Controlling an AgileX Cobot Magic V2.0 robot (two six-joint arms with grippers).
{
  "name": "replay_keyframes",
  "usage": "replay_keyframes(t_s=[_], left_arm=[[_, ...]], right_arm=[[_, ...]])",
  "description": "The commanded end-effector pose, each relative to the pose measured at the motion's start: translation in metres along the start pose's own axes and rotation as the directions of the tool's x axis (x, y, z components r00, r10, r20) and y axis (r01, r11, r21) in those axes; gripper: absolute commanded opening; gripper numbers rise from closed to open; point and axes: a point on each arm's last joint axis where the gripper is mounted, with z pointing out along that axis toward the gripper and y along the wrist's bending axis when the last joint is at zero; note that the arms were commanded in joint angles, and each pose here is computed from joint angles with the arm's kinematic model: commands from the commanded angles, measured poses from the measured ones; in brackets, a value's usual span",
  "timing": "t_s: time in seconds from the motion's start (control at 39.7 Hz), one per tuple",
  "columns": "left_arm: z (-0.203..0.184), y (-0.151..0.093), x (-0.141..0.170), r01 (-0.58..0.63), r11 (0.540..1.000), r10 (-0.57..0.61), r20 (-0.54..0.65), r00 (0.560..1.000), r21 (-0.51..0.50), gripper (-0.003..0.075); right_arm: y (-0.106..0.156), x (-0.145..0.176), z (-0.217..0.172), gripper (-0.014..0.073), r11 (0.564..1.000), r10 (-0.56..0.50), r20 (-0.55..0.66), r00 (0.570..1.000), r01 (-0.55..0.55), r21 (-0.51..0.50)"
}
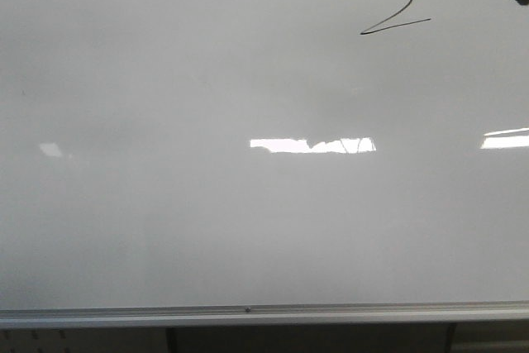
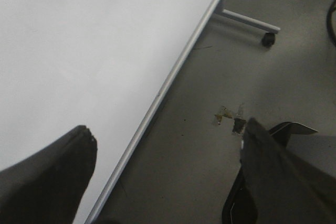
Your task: Write number 2 on whiteboard
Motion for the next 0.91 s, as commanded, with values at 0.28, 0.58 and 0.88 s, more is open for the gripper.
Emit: replay_keyframes(t_s=[0.28,0.58,0.88], left_arm=[[0.026,-0.049,-0.056,-0.25,0.942,0.231,0.109,0.967,0.223,0.0547],[0.07,-0.083,-0.09,-0.357,0.871,0.344,0.1,0.933,0.338,0.0547],[0.092,-0.083,-0.097,-0.35,0.877,0.337,0.097,0.936,0.329,0.0454]], right_arm=[[0.041,0.022,-0.007,0.0055,0.963,-0.202,-0.019,0.979,0.195,-0.187],[0.041,0.021,-0.007,0.0055,0.963,-0.201,-0.015,0.979,0.195,-0.184],[0.041,0.021,-0.007,0.0055,0.963,-0.201,-0.016,0.979,0.195,-0.185]])
